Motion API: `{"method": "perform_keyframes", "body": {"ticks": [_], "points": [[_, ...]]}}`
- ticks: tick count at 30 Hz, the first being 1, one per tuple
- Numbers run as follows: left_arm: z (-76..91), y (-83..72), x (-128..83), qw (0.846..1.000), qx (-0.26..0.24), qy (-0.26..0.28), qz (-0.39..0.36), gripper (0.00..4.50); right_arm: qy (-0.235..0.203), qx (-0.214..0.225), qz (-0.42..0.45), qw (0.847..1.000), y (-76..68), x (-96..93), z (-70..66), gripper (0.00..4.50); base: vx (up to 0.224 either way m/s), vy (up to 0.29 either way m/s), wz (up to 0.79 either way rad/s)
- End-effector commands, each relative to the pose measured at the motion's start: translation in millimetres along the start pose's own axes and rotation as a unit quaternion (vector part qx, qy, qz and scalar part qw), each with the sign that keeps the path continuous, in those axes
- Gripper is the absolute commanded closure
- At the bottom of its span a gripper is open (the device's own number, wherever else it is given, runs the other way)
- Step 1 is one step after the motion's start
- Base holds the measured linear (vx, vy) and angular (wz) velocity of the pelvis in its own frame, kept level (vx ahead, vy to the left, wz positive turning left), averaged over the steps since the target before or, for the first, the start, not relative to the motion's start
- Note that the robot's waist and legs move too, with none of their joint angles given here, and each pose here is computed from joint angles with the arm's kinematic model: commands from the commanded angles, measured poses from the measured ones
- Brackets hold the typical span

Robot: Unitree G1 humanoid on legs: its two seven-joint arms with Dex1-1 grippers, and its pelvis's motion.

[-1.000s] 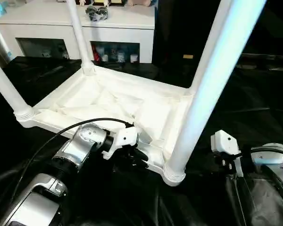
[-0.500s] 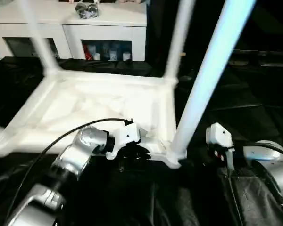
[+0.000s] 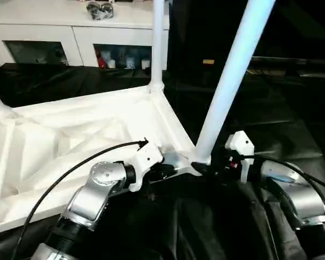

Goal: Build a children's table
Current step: Rotate table base, then rotate leg to tighten

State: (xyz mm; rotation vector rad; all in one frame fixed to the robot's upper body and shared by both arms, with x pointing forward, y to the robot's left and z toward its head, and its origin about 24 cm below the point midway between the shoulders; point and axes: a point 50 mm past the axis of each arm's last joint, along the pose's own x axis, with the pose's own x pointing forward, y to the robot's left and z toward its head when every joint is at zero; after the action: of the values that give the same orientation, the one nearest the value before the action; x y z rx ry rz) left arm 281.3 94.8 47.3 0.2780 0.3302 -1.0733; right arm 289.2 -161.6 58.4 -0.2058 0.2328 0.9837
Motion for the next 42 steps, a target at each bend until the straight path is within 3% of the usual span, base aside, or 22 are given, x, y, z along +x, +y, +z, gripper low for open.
{"method": "perform_keyframes", "body": {"ticks": [1, 17, 18, 19, 25, 28, 36, 42], "points": [[-0.3, 12.2, -3, 0.997, -0.026, -0.006, 0.069, 4.50, 0.018, -0.019, -0.001, 1.000, 1.9, 13.2, -5.2, 0.17, 0.000, 0.000, 0.00], [-6.5, 6.3, -11, 0.999, 0.027, 0.014, 0.021, 4.50, 0.036, -0.035, -0.025, 0.998, -12.9, 21.5, -7.9, 0.17, 0.000, 0.000, 0.00], [-6.3, 6.7, -12, 0.999, 0.028, 0.017, 0.007, 4.06, 0.033, -0.034, -0.022, 0.999, -13.2, 20.4, -6.8, 0.16, 0.000, 0.000, 0.00], [-5.9, 9.1, -14, 0.999, 0.031, 0.021, 0.006, 4.06, 0.030, -0.032, -0.020, 0.999, -13.8, 19.0, -5.2, 0.16, 0.000, 0.000, 0.00], [-4.7, 25.4, -21, 0.997, 0.031, 0.047, 0.046, 3.85, 0.020, -0.034, -0.018, 0.999, -18.8, 12.1, -1.5, 0.16, 0.000, 0.000, 0.00], [-5.5, 31.3, -21, 0.995, 0.001, 0.052, 0.090, 3.85, 0.017, -0.031, -0.019, 0.999, -19.2, 11.8, -1.8, 0.16, 0.000, 0.000, 0.00], [-6.4, 25.7, -18, 0.996, -0.013, 0.037, 0.083, 3.85, 0.013, -0.028, -0.021, 0.999, -17.0, 17.5, -1.9, 0.16, 0.000, 0.000, 0.00], [-11.5, 25.5, -15, 0.995, 0.026, 0.068, 0.062, 3.85, 0.014, -0.032, -0.028, 0.999, -20.9, 16.5, 0.1, 0.16, 0.000, 0.000, 0.00]]}}
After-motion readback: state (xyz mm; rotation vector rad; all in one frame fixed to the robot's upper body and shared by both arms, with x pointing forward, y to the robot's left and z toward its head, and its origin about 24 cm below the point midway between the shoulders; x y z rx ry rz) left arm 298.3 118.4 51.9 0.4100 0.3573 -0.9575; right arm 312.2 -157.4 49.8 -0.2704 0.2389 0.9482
